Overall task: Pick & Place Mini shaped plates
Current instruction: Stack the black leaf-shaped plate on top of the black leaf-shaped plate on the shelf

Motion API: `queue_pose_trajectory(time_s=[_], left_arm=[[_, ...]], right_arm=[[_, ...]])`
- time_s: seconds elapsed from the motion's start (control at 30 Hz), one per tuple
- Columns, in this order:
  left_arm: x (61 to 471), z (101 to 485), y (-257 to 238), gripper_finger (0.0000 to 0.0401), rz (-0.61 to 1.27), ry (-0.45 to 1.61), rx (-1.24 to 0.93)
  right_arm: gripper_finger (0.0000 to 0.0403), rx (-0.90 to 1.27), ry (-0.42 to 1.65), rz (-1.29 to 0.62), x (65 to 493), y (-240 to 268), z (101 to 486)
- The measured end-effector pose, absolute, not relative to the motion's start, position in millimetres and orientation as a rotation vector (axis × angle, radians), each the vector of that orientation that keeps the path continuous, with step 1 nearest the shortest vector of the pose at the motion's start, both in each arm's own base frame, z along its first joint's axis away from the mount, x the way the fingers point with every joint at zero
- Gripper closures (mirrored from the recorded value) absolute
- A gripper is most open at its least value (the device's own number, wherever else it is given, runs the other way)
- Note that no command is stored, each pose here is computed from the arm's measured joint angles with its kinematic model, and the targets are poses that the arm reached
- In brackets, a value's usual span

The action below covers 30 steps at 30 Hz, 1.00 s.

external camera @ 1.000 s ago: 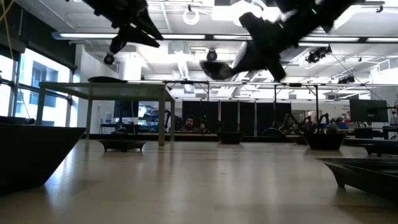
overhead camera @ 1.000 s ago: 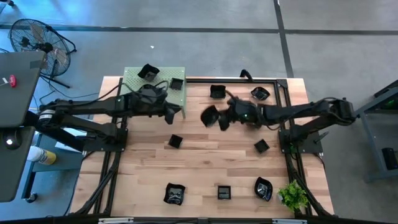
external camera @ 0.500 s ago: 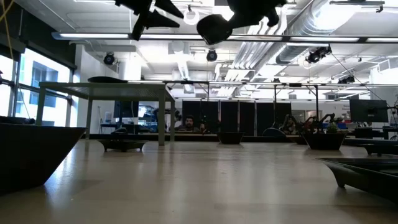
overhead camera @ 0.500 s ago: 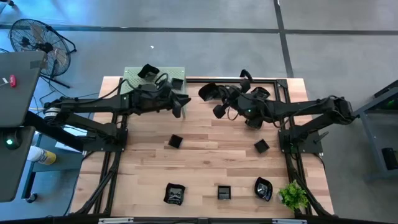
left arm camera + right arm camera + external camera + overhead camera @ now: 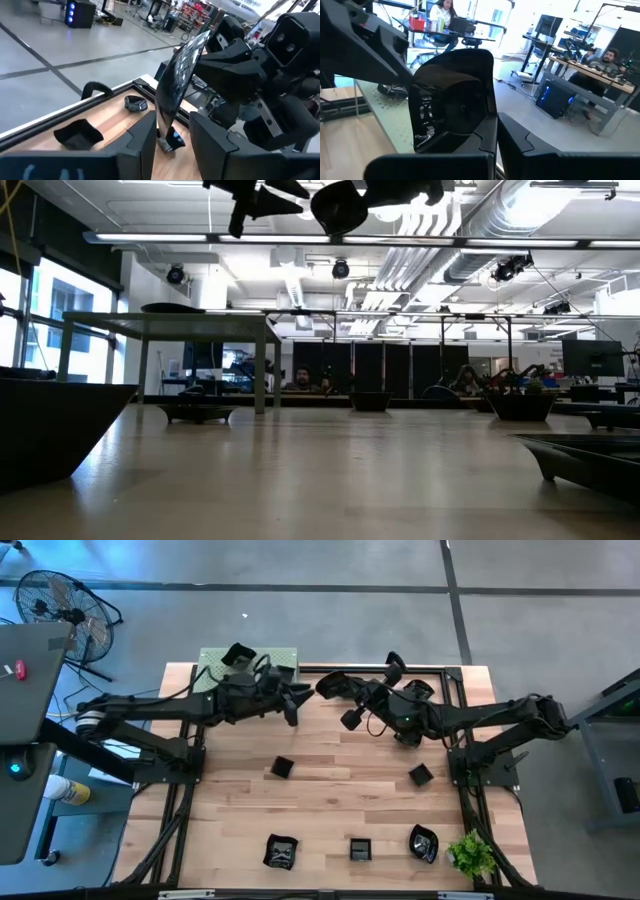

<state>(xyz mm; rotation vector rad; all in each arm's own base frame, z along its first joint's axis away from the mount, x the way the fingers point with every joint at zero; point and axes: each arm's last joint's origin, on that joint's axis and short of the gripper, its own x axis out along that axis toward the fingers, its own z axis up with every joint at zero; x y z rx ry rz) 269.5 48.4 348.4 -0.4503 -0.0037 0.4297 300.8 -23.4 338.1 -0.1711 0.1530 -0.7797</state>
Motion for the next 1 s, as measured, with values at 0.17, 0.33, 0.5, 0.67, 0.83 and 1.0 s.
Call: queue_pose_trajectory(time_s=[0.17,0.33,0.5,0.67,0.83,1.0], left_arm=[[280.1,357.1,50.1,0.0286,0.432,0.009,-0.403],[284.0,366.8,51.0,0.0299,0.445,0.024,-0.375],[283.6,369.5,51.5,0.0358,0.473,0.065,-0.370],[283.3,371.3,51.9,0.0395,0.486,0.059,-0.369],[282.7,370.2,52.1,0.0399,0.501,0.070,-0.367],[276.3,376.5,57.2,0.0400,0.555,0.135,-0.339]], right_arm=[[0.0401,-0.171,0.151,-0.781,300.8,-23.4,338.3],[0.0401,-0.167,0.150,-0.781,300.8,-23.4,338.2],[0.0401,-0.166,0.149,-0.781,300.8,-23.4,338.3],[0.0397,-0.163,0.147,-0.781,300.8,-23.4,338.4],[0.0373,-0.163,0.146,-0.781,300.8,-23.4,338.5],[0.0321,-0.167,0.147,-0.769,301.1,-20.0,338.4]])
